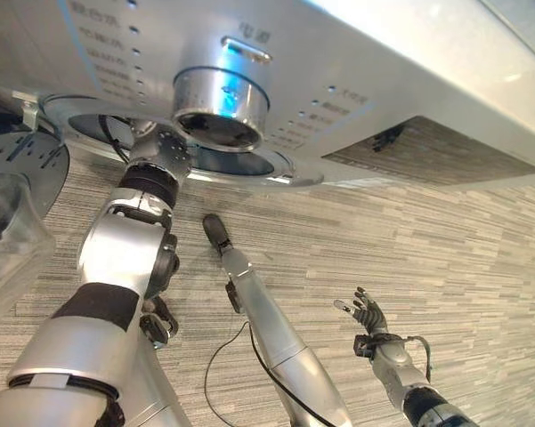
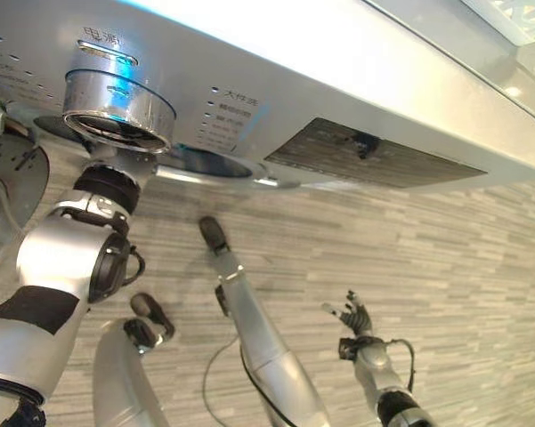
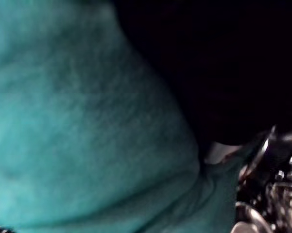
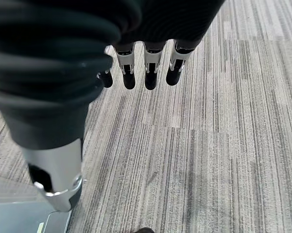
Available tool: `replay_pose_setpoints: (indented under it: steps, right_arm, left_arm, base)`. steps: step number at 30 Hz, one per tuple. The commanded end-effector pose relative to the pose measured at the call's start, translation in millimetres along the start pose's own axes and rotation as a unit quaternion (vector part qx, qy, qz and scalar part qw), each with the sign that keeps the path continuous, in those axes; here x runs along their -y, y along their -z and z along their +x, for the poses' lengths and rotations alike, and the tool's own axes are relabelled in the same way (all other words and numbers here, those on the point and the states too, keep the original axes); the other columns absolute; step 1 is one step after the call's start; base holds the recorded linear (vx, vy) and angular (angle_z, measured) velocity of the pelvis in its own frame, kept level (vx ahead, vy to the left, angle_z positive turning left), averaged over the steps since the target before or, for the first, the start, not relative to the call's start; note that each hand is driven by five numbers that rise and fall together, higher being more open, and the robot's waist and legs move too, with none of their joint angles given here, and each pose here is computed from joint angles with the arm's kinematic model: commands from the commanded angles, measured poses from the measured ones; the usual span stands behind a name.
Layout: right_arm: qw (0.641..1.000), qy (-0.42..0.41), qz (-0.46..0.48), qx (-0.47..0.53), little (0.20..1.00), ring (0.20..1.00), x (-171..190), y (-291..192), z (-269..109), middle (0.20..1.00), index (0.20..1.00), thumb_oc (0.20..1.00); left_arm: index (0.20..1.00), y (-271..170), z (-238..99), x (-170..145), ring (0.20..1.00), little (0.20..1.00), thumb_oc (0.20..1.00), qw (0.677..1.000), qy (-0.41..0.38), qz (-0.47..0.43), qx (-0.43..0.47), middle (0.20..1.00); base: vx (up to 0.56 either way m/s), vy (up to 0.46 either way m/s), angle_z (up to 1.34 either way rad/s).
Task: Grab the laundry basket,head to the washer,open it,put in the laundry and shut it.
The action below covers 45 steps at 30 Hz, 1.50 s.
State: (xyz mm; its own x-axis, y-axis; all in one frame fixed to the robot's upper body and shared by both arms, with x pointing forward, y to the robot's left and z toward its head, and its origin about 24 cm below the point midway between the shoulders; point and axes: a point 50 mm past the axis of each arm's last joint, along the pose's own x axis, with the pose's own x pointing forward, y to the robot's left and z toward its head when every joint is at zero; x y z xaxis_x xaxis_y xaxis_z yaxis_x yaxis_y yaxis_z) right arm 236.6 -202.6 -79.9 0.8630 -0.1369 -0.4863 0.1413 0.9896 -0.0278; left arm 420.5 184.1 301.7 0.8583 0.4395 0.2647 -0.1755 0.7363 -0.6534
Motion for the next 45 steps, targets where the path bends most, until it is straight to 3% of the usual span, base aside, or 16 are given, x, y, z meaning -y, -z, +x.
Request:
replay_pose_setpoints:
  steps: [1,2,5,9,17,19,20,22,23,25,28,34,36,37,38,45]
  right_arm:
    - [0.998,0.043,-0.03,-0.024,1.0,1.0,39.9,9.2,-6.2,1.0,1.0,1.0]
    - [0.992,0.084,-0.041,-0.085,1.0,1.0,53.1,32.9,-10.7,1.0,1.0,1.0]
    - [0.989,0.104,-0.043,-0.093,1.0,1.0,60.8,29.7,-7.2,1.0,1.0,1.0]
    - [0.984,0.14,-0.051,-0.101,1.0,1.0,83.0,7.5,4.1,1.0,1.0,1.0]
    - [0.976,0.175,-0.061,-0.115,1.0,1.0,109.5,-0.4,1.3,1.0,1.0,1.0]
    - [0.964,0.211,-0.056,-0.154,1.0,1.0,129.8,7.0,-8.1,1.0,1.0,1.0]
    - [0.964,0.211,-0.055,-0.154,1.0,1.0,129.8,7.3,-8.2,1.0,1.0,1.0]
    - [0.954,0.229,-0.049,-0.187,1.0,1.0,143.6,22.0,-21.6,1.0,1.0,1.0]
    - [0.954,0.229,-0.049,-0.187,1.0,1.0,143.6,22.4,-21.8,1.0,1.0,1.0]
    - [0.952,0.231,-0.045,-0.197,1.0,1.0,143.2,27.2,-24.2,1.0,1.0,1.0]
    - [0.95,0.207,-0.044,-0.227,1.0,1.0,134.1,48.9,-32.9,1.0,1.0,1.0]
    - [0.95,0.19,-0.048,-0.243,1.0,1.0,127.6,60.7,-37.7,1.0,1.0,1.0]
    - [0.95,0.16,-0.045,-0.265,1.0,1.0,120.7,75.1,-45.0,1.0,1.0,1.0]
    - [0.95,0.16,-0.045,-0.266,1.0,1.0,120.4,75.4,-45.1,1.0,1.0,1.0]
    - [0.941,0.159,-0.05,-0.296,1.0,1.0,128.5,88.1,-58.7,1.0,1.0,1.0]
    - [0.923,0.217,0.0,-0.317,1.0,1.0,151.9,96.9,-78.9,1.0,1.0,1.0]
  left_arm:
    - [1.0,0.4,-18.5,45.5,1.0,1.0,1.0,0.991,0.11,0.06,0.055,1.0]
    - [1.0,25.0,-20.8,33.1,1.0,1.0,1.0,0.987,0.098,0.125,0.019,1.0]
    - [1.0,35.9,-21.9,28.7,1.0,1.0,1.0,0.983,0.095,0.159,-0.003,1.0]
    - [1.0,134.1,-63.1,-26.8,1.0,1.0,1.0,0.908,0.127,0.348,-0.198,1.0]
    - [1.0,183.4,-108.5,-42.6,1.0,1.0,1.0,0.859,0.19,0.389,-0.274,1.0]
    - [1.0,227.4,-174.2,-40.7,1.0,1.0,1.0,0.809,0.292,0.406,-0.309,1.0]
    - [1.0,227.7,-174.6,-41.0,1.0,1.0,1.0,0.809,0.292,0.406,-0.309,1.0]
    - [1.0,247.1,-216.0,-65.0,1.0,1.0,1.0,0.759,0.347,0.445,-0.325,1.0]
    - [1.0,247.3,-216.3,-65.3,1.0,1.0,1.0,0.759,0.347,0.445,-0.326,1.0]
    - [1.0,254.0,-234.3,-88.3,1.0,1.0,1.0,0.721,0.369,0.48,-0.338,1.0]
    - [1.0,256.5,-263.1,-146.3,1.0,1.0,1.0,0.676,0.37,0.503,-0.392,1.0]
    - [1.0,253.3,-273.9,-173.7,1.0,1.0,1.0,0.66,0.359,0.509,-0.42,1.0]
    - [1.0,250.0,-294.8,-206.4,1.0,1.0,1.0,0.632,0.348,0.515,-0.462,1.0]
    - [1.0,249.9,-294.8,-206.8,1.0,1.0,1.0,0.632,0.348,0.516,-0.462,1.0]
    - [1.0,242.6,-303.6,-234.6,1.0,1.0,1.0,0.623,0.311,0.524,-0.491,1.0]
    - [1.0,227.3,-306.1,-268.9,1.0,1.0,1.0,0.64,0.235,0.518,-0.517,1.0]
  base:
    - [0.01,0.107,-0.13]
    - [0.01,0.1,-0.14]
    - [-0.01,0.084,0.1]
    - [-0.06,0.105,0.17]
    - [-0.05,0.043,0.19]
    - [-0.07,0.092,0.11]
    - [-0.01,0.096,0.41]
    - [0.03,0.074,0.41]
    - [-0.03,0.007,0.25]
    - [-0.02,0.019,0.24]
    - [0.06,0.083,0.05]
    - [-0.01,0.083,-0.06]
    - [-0.07,0.272,-0.18]
    - [-0.07,0.353,-0.43]
    - [-0.08,0.293,-0.43]
    - [-0.21,0.208,-0.12]
